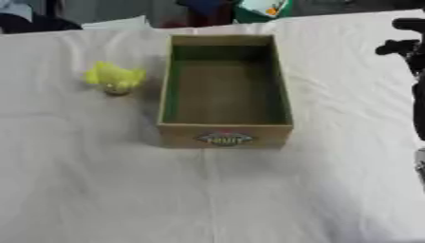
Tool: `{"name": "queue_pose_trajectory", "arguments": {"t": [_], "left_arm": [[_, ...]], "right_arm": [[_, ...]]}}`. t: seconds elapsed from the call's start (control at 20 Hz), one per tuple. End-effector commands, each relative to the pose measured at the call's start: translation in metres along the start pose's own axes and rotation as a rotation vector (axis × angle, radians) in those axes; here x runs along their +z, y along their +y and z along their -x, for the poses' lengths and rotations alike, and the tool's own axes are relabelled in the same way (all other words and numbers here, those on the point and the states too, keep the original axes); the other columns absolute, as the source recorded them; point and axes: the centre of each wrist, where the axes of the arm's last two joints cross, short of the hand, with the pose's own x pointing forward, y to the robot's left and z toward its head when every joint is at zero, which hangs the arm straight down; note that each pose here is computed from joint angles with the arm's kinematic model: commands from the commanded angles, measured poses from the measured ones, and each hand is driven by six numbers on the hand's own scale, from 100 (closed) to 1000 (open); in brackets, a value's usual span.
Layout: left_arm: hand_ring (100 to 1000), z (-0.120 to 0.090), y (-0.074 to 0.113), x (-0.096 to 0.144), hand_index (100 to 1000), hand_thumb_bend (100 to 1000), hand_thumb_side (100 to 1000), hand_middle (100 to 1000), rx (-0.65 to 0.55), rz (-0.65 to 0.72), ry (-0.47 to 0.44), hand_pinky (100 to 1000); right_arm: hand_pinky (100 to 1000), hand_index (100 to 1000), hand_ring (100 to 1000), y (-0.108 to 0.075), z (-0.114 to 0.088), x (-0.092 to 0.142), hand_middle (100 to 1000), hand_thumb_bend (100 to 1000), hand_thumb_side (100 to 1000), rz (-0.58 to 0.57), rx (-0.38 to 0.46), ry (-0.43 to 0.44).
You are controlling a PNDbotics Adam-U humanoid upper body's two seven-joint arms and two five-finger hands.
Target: Pick up objects on the table and place them in the box.
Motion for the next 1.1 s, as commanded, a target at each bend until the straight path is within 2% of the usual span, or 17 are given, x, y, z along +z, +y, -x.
{"name": "queue_pose_trajectory", "arguments": {"t": [0.05,0.25,0.55,0.85,1.1], "left_arm": [[785,0.004,0.010,-0.006,990,315,588,810,-0.048,0.093,-0.051,626],[785,0.005,0.008,-0.020,987,317,602,808,-0.050,0.109,-0.062,626],[785,0.006,0.007,-0.023,987,317,602,808,-0.052,0.111,-0.065,626],[778,0.005,0.004,-0.054,979,329,626,793,-0.008,0.106,-0.095,623],[777,0.009,0.008,-0.064,976,326,633,789,0.022,0.078,-0.083,623]], "right_arm": [[827,934,598,-0.003,-0.009,-0.006,725,100,749,-0.019,0.014,-0.038],[827,935,598,-0.003,-0.009,-0.006,726,100,748,-0.025,0.012,-0.038],[827,935,598,-0.003,-0.009,-0.007,726,100,748,-0.026,0.012,-0.039],[828,932,599,0.002,-0.013,-0.012,726,100,753,-0.049,-0.006,-0.061],[828,933,599,0.004,-0.014,-0.015,726,100,752,-0.059,-0.015,-0.070]]}}
